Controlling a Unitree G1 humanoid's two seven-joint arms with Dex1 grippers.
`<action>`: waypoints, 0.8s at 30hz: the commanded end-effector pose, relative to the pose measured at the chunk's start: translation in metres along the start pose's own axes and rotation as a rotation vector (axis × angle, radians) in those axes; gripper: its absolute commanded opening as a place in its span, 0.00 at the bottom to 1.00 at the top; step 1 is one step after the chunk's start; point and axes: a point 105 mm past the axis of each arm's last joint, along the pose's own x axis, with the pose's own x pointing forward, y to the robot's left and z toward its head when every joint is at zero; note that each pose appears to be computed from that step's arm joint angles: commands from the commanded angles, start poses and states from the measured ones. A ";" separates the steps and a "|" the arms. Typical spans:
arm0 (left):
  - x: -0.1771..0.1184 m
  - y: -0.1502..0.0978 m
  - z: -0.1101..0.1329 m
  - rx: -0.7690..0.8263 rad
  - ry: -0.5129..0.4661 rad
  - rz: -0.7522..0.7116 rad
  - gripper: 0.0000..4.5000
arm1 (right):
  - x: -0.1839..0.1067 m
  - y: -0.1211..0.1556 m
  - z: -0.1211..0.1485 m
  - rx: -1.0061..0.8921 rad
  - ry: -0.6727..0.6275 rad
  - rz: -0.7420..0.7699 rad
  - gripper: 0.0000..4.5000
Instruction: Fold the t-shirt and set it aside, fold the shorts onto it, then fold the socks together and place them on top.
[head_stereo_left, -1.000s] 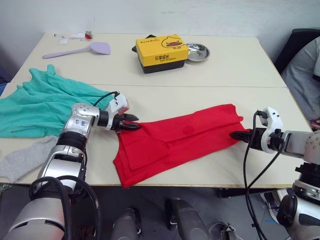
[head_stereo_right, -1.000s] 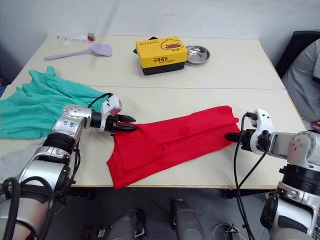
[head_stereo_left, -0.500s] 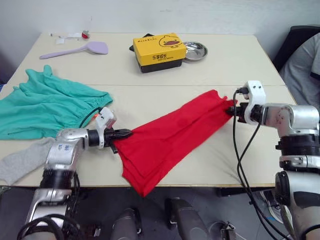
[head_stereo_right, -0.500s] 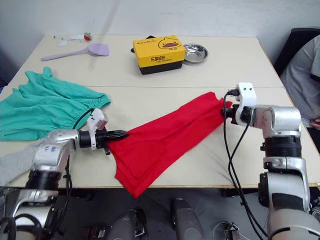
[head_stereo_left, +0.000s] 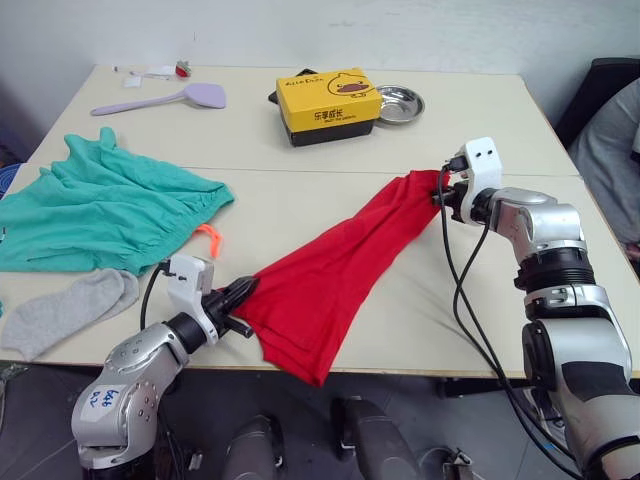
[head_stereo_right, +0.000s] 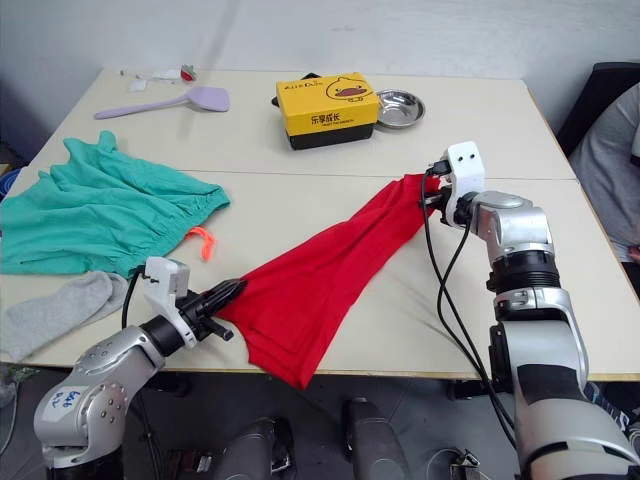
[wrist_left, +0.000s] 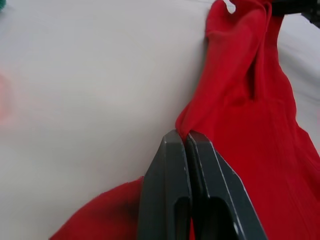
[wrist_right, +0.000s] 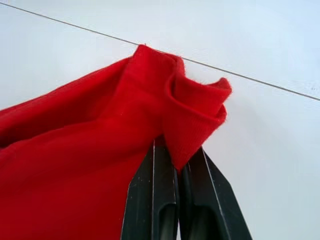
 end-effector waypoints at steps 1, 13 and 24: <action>-0.005 -0.003 0.008 0.039 -0.023 -0.031 0.00 | -0.005 -0.007 0.013 0.021 -0.049 -0.005 0.01; -0.002 0.039 0.060 0.244 0.102 -0.336 0.78 | -0.090 0.011 -0.020 0.044 0.233 0.310 0.85; 0.115 0.015 0.088 0.265 0.155 -0.522 1.00 | -0.133 0.145 -0.083 0.154 0.401 0.702 1.00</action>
